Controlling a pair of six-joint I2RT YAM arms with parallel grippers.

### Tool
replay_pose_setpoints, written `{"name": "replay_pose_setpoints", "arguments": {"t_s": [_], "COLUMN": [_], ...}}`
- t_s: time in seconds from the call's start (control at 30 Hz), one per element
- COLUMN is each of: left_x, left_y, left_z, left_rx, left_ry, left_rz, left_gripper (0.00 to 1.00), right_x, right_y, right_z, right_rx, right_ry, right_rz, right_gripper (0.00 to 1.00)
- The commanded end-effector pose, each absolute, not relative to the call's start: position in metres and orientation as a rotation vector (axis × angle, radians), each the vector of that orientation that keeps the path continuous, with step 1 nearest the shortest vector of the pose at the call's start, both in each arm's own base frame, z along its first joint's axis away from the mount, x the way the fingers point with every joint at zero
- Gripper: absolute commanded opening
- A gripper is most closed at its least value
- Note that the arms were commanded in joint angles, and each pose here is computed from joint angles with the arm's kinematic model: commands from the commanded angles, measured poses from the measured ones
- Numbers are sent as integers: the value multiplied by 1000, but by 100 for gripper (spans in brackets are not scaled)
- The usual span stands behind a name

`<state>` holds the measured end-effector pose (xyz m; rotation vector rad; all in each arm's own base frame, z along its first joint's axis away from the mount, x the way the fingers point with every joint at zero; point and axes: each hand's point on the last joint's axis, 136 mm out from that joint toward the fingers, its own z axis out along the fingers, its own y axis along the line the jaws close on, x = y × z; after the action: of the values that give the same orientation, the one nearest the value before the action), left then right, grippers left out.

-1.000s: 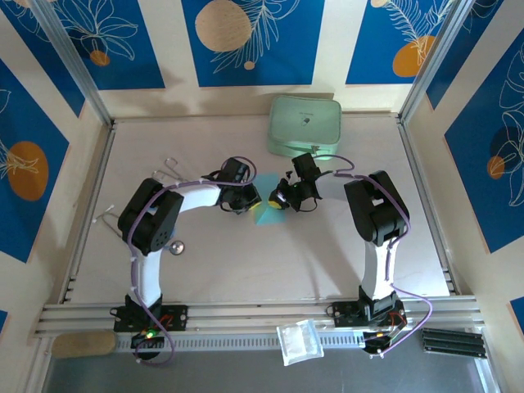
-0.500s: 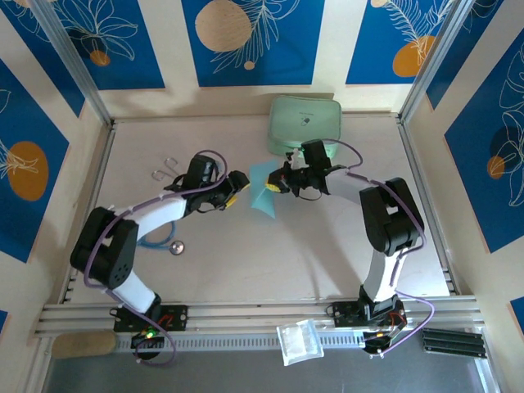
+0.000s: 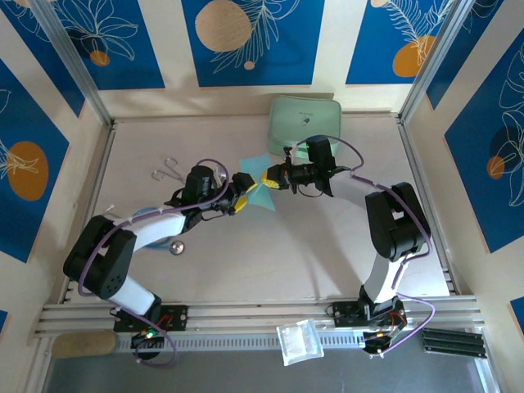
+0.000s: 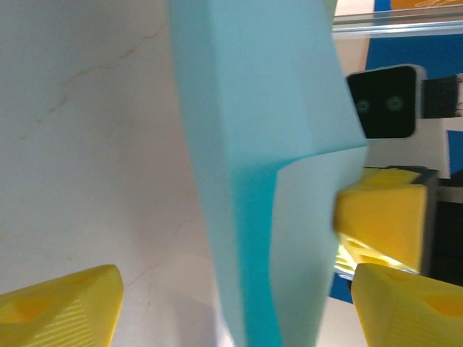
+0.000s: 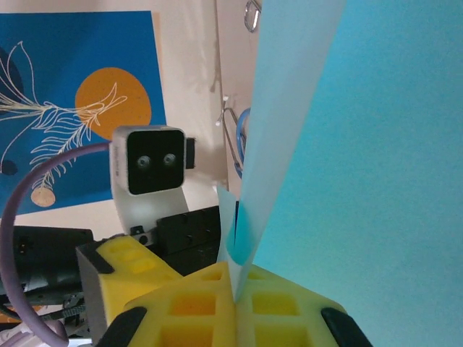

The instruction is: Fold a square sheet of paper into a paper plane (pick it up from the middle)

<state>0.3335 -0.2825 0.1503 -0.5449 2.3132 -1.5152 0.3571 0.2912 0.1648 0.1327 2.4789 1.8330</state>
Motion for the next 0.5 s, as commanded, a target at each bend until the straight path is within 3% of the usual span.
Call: {"name": "replay_pose_setpoints", "arguments": {"t_s": [0.0,0.13,0.47], "left_x": [335,335,340], "left_y": [-290,-291,-295], "left_z": [182,186,183], "left_rx": [-473,-472,-505], "left_ry": [2218,2203,2182], "left_rz": [-1596,-1598,-1612], "left_gripper": [72,55,26], "right_x": [346,343,341], "right_y": [292,290,286], "right_z": [182,181,181], "right_rx": [75,75,72], "right_ry": [2449,2451,2453], "right_rz": [1894,1900,1898], "right_gripper": [2,2,7]}}
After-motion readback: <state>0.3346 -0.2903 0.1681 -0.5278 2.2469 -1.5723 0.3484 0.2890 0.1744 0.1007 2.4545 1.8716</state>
